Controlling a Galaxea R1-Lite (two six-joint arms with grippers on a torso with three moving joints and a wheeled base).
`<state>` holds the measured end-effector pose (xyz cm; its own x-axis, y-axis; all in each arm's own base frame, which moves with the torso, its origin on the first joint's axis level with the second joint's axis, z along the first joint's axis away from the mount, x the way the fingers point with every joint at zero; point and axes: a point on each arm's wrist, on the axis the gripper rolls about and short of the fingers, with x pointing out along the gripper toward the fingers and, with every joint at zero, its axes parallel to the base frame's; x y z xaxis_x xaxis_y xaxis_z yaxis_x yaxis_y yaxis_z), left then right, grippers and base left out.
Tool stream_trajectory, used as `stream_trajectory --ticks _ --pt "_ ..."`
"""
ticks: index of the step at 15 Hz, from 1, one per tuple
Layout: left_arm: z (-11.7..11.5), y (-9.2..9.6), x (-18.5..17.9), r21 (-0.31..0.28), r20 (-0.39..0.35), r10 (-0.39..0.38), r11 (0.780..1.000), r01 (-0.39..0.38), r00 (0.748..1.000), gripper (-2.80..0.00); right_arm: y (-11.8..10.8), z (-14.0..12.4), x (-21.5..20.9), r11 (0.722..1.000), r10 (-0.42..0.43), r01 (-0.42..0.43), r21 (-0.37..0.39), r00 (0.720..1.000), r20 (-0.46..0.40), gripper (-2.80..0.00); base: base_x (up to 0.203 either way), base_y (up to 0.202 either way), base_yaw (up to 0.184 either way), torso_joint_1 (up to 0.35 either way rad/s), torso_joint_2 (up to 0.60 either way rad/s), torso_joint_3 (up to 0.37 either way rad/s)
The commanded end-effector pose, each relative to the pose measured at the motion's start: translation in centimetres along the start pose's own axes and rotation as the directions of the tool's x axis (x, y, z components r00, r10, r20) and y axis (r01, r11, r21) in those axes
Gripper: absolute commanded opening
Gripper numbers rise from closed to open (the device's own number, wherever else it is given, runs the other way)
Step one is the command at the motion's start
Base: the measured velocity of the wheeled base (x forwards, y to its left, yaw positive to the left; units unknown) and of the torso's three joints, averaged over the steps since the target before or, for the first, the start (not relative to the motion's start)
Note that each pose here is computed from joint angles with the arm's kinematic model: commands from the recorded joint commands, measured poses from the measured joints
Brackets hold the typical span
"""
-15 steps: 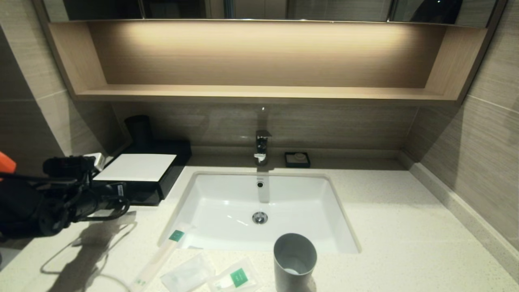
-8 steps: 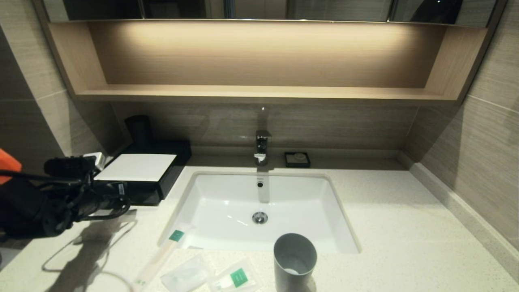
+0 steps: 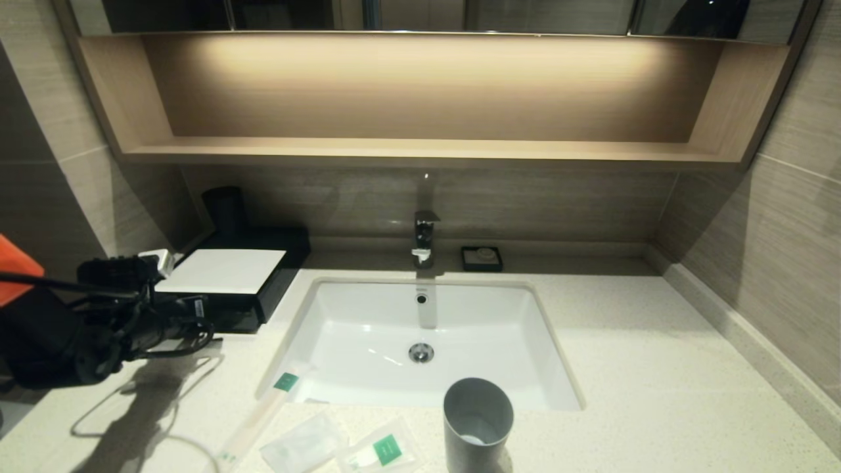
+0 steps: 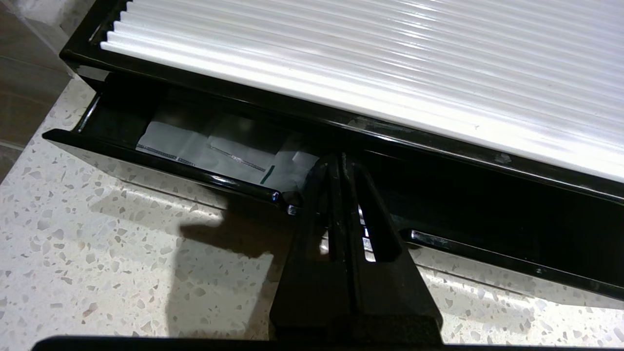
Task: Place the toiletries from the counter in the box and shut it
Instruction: Open the drawer
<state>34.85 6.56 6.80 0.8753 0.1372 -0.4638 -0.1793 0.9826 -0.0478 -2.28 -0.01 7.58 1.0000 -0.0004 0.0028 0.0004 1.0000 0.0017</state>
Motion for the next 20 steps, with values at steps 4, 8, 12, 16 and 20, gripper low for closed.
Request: stream_trajectory --ticks 4,8,12,16,20 --pt "-0.20 0.04 0.28 -0.004 0.002 -0.001 1.000 0.001 1.000 -2.80 0.00 -0.04 0.01 1.000 0.000 0.000 0.000 1.000 -0.001 -2.80 0.000 0.000 0.000 0.000 0.00 0.000" --pt "-0.12 0.05 0.25 -0.003 0.004 0.005 1.000 -0.005 1.000 -2.80 0.00 -0.03 0.00 1.000 0.000 0.000 0.000 1.000 0.001 -2.80 0.000 0.000 0.000 0.000 0.00 0.000" --pt "-0.07 0.05 0.28 -0.004 -0.036 0.008 1.000 -0.008 0.999 -2.80 0.00 -0.04 0.01 1.000 0.000 0.000 0.000 1.000 -0.001 -2.80 0.000 0.000 0.000 0.000 0.00 0.000" --pt "0.08 0.05 0.35 -0.005 -0.111 0.012 1.000 -0.013 0.994 -2.80 0.00 -0.04 0.01 1.000 0.000 0.000 0.000 1.000 -0.001 -2.80 0.000 0.000 0.000 0.000 0.00 0.000" --pt "0.40 0.04 0.21 -0.006 -0.168 0.016 1.000 -0.017 0.986 -2.80 0.00 -0.04 0.01 1.000 0.000 0.000 0.000 1.000 -0.001 -2.80 0.000 0.000 0.000 0.000 0.00 0.000"
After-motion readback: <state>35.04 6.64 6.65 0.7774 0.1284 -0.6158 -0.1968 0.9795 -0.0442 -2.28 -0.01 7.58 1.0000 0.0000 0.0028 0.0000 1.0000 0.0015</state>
